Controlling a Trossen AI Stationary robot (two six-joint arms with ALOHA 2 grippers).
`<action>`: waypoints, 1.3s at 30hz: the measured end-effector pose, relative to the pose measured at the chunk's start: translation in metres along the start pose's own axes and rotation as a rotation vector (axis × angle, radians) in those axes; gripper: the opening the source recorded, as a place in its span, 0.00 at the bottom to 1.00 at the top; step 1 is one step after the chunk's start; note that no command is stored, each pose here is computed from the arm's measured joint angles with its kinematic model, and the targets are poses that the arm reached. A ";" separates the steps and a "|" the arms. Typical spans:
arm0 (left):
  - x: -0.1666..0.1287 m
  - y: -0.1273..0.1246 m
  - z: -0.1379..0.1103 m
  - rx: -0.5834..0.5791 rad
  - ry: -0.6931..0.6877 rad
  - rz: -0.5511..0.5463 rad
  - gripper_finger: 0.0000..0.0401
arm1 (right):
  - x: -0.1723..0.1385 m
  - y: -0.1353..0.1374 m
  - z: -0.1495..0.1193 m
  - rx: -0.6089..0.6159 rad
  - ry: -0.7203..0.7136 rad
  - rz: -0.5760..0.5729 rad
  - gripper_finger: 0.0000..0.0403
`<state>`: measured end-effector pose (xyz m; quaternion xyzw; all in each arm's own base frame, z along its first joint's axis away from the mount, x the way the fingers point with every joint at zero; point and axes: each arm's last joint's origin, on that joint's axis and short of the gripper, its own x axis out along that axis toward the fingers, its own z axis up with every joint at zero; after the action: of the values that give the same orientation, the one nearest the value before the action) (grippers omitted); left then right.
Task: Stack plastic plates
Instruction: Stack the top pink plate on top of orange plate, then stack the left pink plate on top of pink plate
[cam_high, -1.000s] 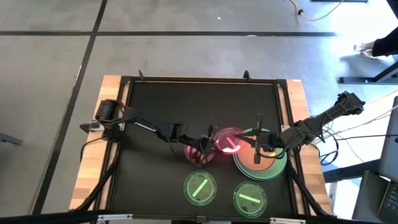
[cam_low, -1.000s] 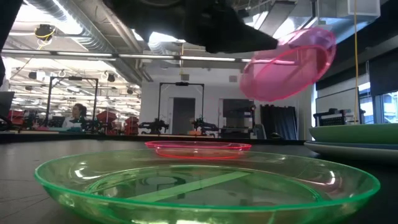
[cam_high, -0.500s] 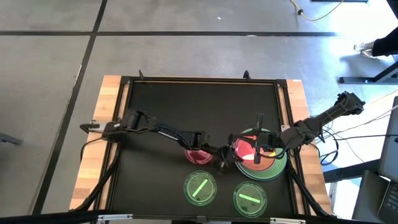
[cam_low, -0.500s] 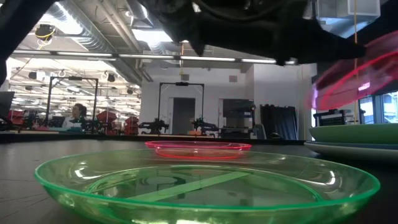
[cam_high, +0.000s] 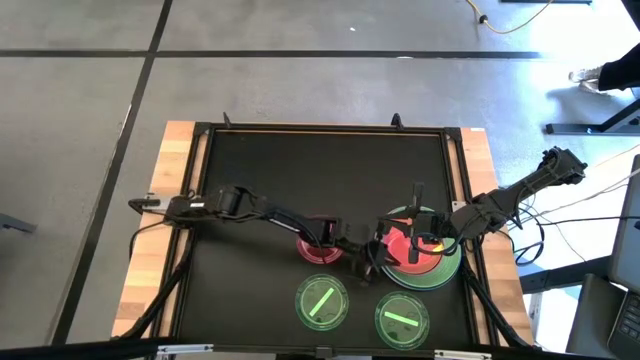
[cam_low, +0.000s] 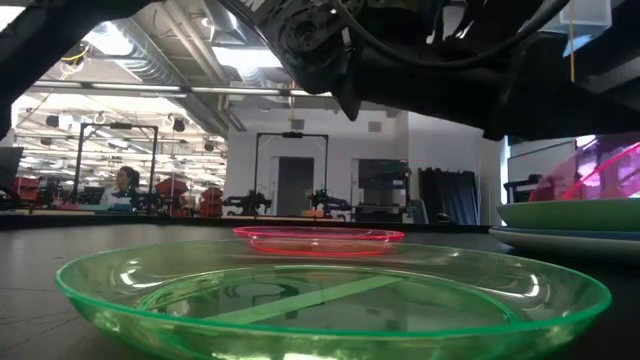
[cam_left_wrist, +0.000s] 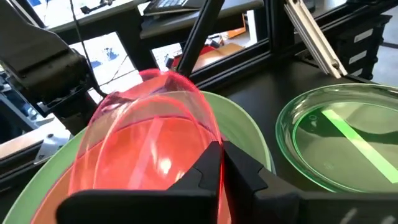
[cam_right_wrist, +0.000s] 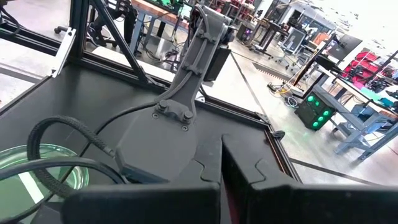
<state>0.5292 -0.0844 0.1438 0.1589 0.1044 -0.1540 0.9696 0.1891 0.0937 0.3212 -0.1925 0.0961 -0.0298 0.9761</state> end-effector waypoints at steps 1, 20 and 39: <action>0.001 0.000 -0.001 0.000 -0.002 0.003 0.03 | 0.000 0.000 0.000 0.000 0.000 0.000 0.01; -0.033 -0.010 0.037 0.033 0.312 0.031 0.20 | 0.000 0.001 -0.002 -0.015 0.020 0.006 0.01; -0.206 -0.053 0.008 -0.129 0.503 0.095 0.21 | 0.000 0.000 -0.001 -0.006 0.009 0.000 0.01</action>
<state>0.3214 -0.0801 0.1885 0.1349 0.3443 -0.0569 0.9274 0.1890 0.0936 0.3202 -0.1952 0.1006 -0.0306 0.9751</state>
